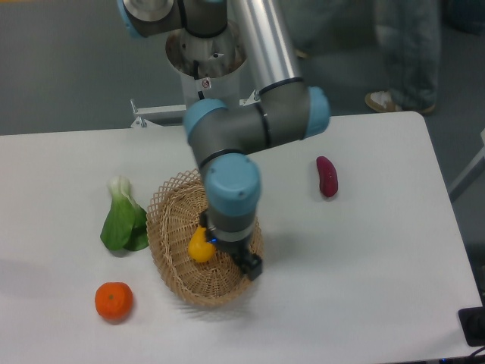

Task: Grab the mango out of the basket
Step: 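Move the gripper over the basket and lower it onto the yellow mango, then close the gripper around the yellow mango inside the basket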

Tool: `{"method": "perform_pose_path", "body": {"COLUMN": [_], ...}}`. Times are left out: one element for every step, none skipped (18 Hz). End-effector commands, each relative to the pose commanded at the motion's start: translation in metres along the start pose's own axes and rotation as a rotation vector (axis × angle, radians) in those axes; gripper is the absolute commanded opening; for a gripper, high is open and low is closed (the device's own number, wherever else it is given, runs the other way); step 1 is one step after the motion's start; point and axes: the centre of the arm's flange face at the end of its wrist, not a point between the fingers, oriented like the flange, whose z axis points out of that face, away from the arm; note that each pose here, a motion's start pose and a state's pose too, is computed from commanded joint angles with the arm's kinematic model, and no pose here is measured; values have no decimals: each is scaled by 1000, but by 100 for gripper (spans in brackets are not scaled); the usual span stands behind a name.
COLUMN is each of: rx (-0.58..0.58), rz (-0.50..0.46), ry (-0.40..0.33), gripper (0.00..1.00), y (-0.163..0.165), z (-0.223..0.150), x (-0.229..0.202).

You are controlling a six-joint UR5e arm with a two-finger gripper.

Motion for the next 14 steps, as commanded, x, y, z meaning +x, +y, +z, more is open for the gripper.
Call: {"method": "perform_pose_path", "body": {"rx": [-6,-14,-27,-41,-56,-73,-90,-109,-125,-133,-137,-139,-141,-144], "rz": [-10,-15,-11,-10,-10,-4,8,14,19,24,26,12,-8,-20], "ry": [6,19,36,48,51,57,59,60,57,59,64,65,59,60], "gripper": [100,100,100,100,100,100,100,100,100,100,100,100,100,100], "y": [-4,-5,-6,-5,-3,-3,-5,-4,-4,-6,-9,-9,-10,-11], "z": [4,7,11,15,18,25,30,34,38,41,45,48,50,54], "x": [4,6,11,13,15,20,28,32,34,38,40,40,40,39]}}
